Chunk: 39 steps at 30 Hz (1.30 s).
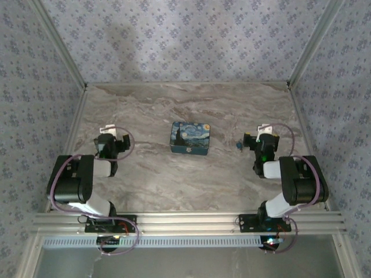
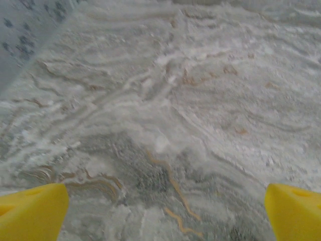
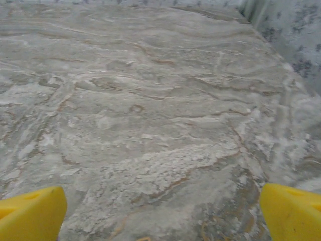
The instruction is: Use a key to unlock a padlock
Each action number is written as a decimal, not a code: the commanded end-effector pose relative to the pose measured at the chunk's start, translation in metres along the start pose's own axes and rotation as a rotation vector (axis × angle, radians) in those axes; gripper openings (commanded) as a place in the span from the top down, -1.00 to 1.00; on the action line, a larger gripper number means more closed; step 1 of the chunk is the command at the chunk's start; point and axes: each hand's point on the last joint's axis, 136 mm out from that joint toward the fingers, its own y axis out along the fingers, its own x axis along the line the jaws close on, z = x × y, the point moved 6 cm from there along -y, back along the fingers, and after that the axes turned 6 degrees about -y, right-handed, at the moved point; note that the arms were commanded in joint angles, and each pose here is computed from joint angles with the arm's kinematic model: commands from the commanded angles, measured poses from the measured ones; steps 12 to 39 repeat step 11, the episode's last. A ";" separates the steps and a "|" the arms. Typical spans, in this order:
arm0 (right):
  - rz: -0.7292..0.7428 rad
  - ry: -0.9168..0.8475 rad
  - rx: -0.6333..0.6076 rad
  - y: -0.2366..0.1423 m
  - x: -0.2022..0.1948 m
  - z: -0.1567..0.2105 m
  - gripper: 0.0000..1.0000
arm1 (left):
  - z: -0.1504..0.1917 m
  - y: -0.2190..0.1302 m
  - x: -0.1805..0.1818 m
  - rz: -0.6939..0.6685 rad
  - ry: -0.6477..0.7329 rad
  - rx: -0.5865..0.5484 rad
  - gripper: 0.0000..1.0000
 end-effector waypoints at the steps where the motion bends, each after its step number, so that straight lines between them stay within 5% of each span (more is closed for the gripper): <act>1: -0.069 0.020 -0.030 0.006 -0.001 -0.012 -1.00 | -0.020 -0.003 -0.005 -0.020 0.009 -0.100 -1.00; 39: -0.080 0.016 -0.021 0.006 0.000 -0.011 -1.00 | -0.021 0.002 -0.002 0.039 -0.017 -0.063 -0.99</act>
